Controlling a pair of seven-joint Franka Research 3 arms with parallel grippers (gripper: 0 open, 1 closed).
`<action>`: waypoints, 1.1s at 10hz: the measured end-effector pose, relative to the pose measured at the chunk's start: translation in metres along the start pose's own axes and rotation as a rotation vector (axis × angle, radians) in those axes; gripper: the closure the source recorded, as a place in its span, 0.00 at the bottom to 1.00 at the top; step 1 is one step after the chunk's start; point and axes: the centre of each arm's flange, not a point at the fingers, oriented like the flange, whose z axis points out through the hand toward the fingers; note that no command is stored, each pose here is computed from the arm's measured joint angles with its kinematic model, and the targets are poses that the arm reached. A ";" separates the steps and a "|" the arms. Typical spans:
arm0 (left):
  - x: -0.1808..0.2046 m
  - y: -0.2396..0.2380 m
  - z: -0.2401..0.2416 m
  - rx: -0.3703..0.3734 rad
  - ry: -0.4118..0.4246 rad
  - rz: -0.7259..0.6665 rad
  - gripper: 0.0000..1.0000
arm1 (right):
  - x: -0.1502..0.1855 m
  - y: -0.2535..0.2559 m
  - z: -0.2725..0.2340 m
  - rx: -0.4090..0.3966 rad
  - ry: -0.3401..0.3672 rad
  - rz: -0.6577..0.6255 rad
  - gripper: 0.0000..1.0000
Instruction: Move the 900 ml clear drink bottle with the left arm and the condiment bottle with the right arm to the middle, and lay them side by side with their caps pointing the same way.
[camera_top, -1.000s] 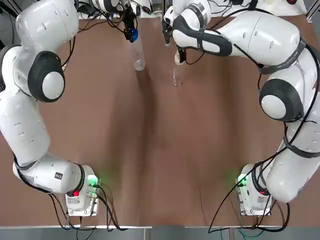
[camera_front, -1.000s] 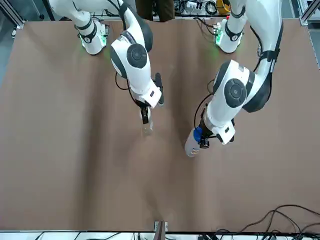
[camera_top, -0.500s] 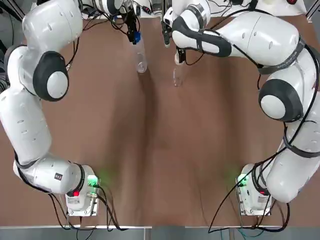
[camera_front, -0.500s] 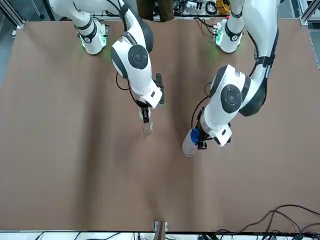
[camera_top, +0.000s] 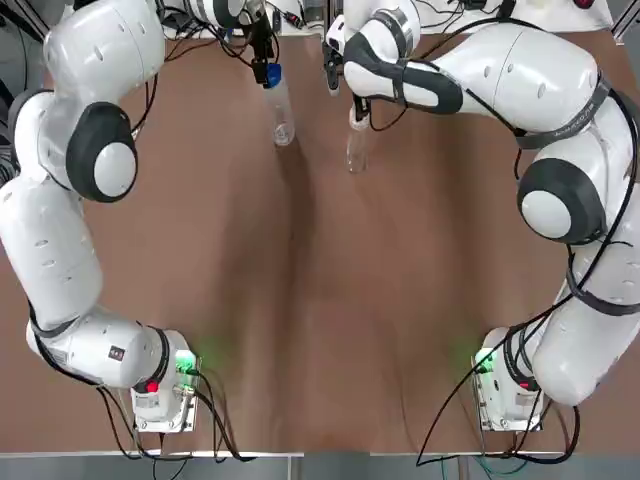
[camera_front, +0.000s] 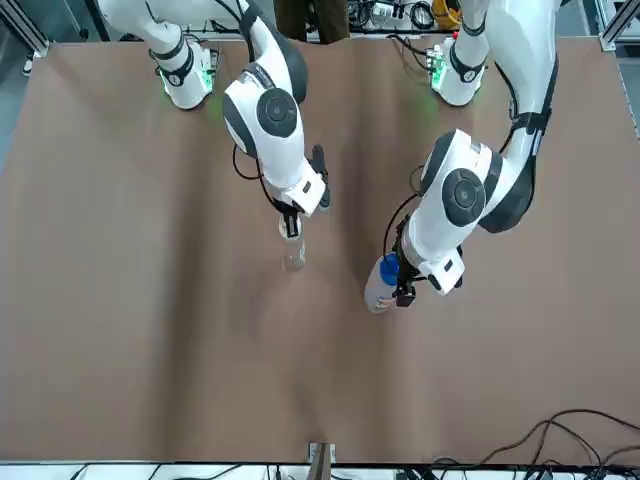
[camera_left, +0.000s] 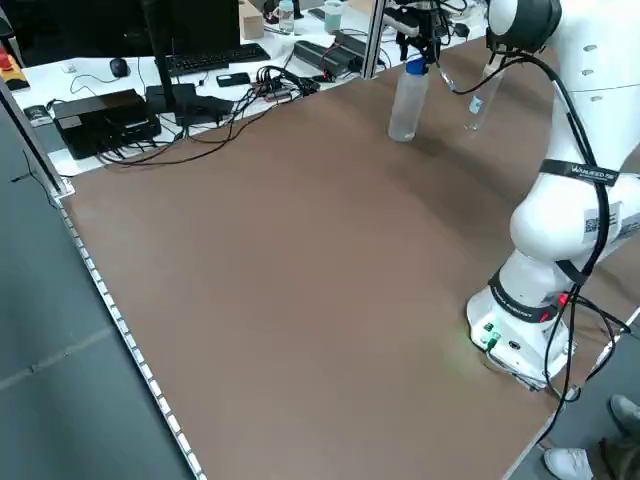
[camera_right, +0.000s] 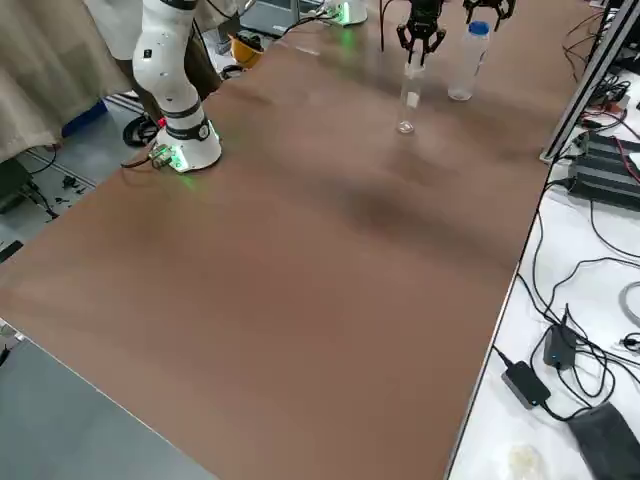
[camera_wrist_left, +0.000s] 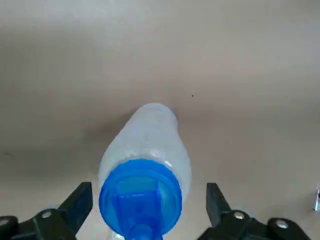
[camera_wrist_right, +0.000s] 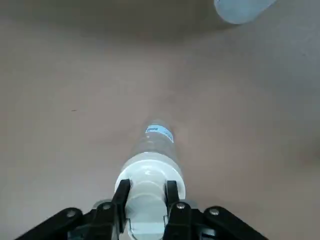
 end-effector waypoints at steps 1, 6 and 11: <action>0.002 0.002 -0.004 -0.008 0.001 0.023 0.00 | 0.000 0.000 0.000 0.000 0.000 0.000 0.66; 0.018 -0.022 -0.083 0.043 0.042 0.392 0.00 | 0.000 0.000 0.000 0.008 0.015 0.012 0.66; 0.147 -0.025 -0.174 0.061 0.062 0.986 0.00 | -0.001 0.002 -0.004 0.006 0.024 0.133 0.66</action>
